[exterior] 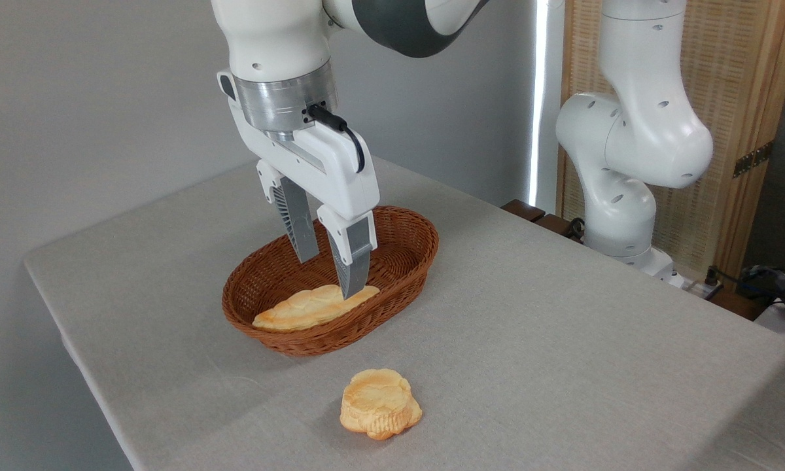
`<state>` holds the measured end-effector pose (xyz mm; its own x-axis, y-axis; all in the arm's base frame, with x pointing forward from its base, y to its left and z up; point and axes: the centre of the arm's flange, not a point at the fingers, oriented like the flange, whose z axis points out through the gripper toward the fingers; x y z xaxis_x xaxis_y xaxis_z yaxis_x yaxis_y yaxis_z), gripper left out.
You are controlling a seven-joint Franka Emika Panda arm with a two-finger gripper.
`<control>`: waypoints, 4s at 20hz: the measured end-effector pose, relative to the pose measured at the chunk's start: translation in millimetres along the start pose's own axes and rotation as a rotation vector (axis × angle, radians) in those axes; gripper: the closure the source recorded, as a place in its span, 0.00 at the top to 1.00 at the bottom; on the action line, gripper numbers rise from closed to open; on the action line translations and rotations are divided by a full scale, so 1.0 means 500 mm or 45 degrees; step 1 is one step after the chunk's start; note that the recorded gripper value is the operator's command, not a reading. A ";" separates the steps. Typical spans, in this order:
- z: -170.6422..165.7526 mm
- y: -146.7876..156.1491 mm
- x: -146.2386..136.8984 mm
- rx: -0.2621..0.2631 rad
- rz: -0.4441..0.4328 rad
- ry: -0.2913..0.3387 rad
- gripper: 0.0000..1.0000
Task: Put bread into the basket
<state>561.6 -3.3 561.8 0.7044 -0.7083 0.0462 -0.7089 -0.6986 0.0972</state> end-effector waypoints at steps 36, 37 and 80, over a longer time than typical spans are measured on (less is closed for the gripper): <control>0.284 -0.102 -0.062 0.195 0.128 -0.140 0.42; 0.284 -0.102 -0.062 0.195 0.128 -0.140 0.42; 0.142 0.287 0.163 -0.148 0.189 0.097 1.00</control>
<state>514.8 -168.5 508.6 0.5964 -0.7898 0.1433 -0.7992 -0.5676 0.1975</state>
